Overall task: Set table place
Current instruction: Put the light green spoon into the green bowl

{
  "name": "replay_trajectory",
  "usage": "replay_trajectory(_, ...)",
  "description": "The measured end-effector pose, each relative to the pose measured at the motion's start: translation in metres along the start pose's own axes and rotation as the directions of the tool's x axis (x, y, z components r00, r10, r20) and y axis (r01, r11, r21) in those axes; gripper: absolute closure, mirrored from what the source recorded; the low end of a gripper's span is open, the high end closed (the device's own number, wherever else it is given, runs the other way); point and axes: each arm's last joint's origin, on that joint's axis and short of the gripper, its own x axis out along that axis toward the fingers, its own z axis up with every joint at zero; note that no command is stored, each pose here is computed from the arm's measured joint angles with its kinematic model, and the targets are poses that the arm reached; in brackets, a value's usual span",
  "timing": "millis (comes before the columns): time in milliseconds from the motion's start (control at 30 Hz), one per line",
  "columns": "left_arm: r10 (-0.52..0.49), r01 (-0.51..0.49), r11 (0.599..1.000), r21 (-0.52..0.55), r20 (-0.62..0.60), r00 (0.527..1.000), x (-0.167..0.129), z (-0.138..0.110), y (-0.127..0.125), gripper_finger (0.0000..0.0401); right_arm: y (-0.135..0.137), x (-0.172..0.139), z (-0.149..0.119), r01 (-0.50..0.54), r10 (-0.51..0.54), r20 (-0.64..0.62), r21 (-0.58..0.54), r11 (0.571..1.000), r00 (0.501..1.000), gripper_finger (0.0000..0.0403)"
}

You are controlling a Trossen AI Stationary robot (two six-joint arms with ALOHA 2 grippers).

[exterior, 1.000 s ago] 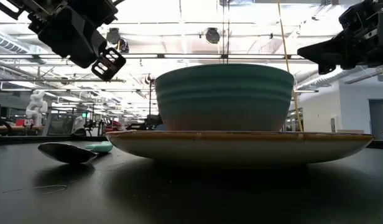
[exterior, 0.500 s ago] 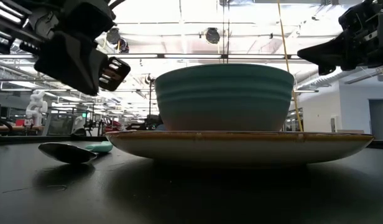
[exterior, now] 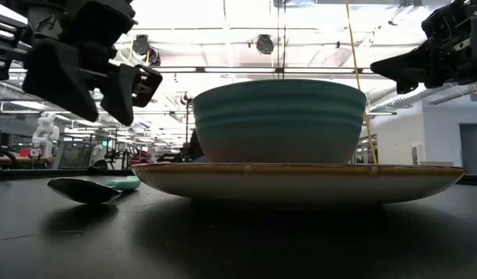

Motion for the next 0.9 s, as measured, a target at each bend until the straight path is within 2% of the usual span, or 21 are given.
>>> replay_trajectory(167,-0.002,0.003,0.997,0.074,-0.013,1.000,0.006,-0.001,-0.005,0.0181,0.000,0.000,0.000,0.001,-0.001,0.000,0.000,1.000,1.000,0.0403)
replay_trajectory(333,0.020,-0.012,0.983,0.185,-0.039,0.999,0.017,0.004,-0.012,0.0165,0.000,0.000,-0.001,0.001,-0.001,-0.009,-0.004,1.000,1.000,0.0403)
replay_trajectory(467,0.066,-0.024,0.948,0.318,-0.120,0.991,0.025,0.011,-0.018,0.0164,0.000,0.000,-0.001,0.003,-0.003,-0.011,-0.006,1.000,1.000,0.0403)
replay_trajectory(633,0.172,-0.018,0.889,0.458,-0.295,0.940,0.034,0.008,-0.022,0.0164,0.000,0.000,-0.001,0.003,-0.003,-0.012,-0.006,1.000,1.000,0.0403)
replay_trajectory(733,0.201,-0.038,0.883,0.468,-0.304,0.931,0.036,0.011,-0.022,0.0164,0.000,0.000,-0.001,0.003,-0.003,-0.012,-0.006,1.000,1.000,0.0403)
replay_trajectory(900,0.250,-0.151,0.914,0.375,-0.230,0.941,0.031,0.026,-0.019,0.0164,0.000,0.000,-0.002,0.002,-0.003,-0.023,-0.009,1.000,1.000,0.0403)
